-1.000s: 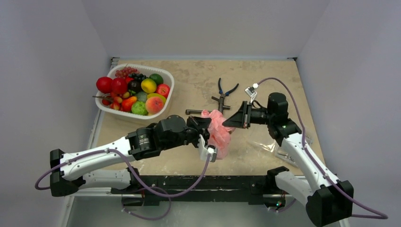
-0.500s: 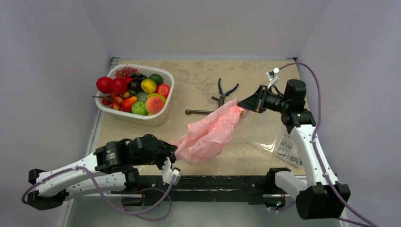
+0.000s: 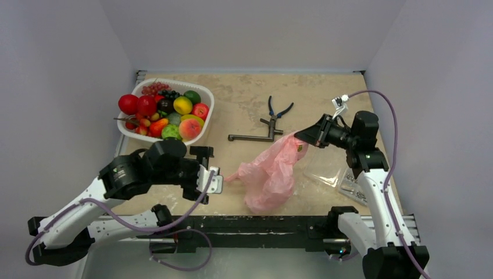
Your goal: Place the fake fruits into the plastic bag and tie a complex knot
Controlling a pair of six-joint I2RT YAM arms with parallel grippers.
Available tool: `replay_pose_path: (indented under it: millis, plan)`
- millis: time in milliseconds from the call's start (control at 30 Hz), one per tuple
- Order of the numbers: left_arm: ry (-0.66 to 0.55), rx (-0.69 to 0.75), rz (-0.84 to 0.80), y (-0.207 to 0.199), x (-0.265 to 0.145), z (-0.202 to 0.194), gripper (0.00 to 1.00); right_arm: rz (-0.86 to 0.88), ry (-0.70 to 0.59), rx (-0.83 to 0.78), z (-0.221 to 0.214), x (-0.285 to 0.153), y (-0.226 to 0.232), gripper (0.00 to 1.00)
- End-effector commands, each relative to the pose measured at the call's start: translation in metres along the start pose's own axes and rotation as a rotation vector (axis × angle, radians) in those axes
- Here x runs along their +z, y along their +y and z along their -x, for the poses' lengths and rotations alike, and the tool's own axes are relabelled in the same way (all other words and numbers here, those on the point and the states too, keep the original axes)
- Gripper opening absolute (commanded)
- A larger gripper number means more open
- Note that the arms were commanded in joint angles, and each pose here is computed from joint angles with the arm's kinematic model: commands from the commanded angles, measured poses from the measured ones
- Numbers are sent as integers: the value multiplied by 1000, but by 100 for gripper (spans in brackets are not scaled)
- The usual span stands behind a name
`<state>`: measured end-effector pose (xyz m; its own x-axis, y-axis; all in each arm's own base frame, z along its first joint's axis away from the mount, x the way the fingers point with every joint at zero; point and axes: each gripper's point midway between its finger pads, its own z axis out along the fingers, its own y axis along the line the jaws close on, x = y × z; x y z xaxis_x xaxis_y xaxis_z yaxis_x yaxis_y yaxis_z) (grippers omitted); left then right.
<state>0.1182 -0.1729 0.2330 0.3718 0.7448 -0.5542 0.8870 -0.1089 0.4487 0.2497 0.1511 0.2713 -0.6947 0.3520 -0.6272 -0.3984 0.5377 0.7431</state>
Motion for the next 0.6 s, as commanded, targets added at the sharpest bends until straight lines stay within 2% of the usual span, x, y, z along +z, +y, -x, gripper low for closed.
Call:
replay_pose_path:
  millis: [0, 100, 133, 233, 433, 500, 567]
  plan:
    - [-280, -270, -102, 2, -41, 83, 100, -20, -62, 84, 5, 2, -4, 0]
    - [-313, -319, -57, 31, -26, 111, 100, -45, -63, 153, 4, 4, -10, 0]
    - [-298, -295, -42, 36, -14, 116, 100, -42, -53, 194, 1, 6, -12, 0]
    - [-262, -103, 54, 38, 32, 131, 100, -60, -32, 301, -6, 12, -23, 0]
    - [-439, 30, 207, 44, 74, 207, 100, -75, -24, 418, -8, 19, -33, 0]
    - [-414, 105, 244, 39, 97, 218, 100, -72, -14, 455, -10, 22, -36, 0]
    - [-332, 155, 269, 38, 124, 213, 100, -65, -6, 467, -10, 23, -36, 0]
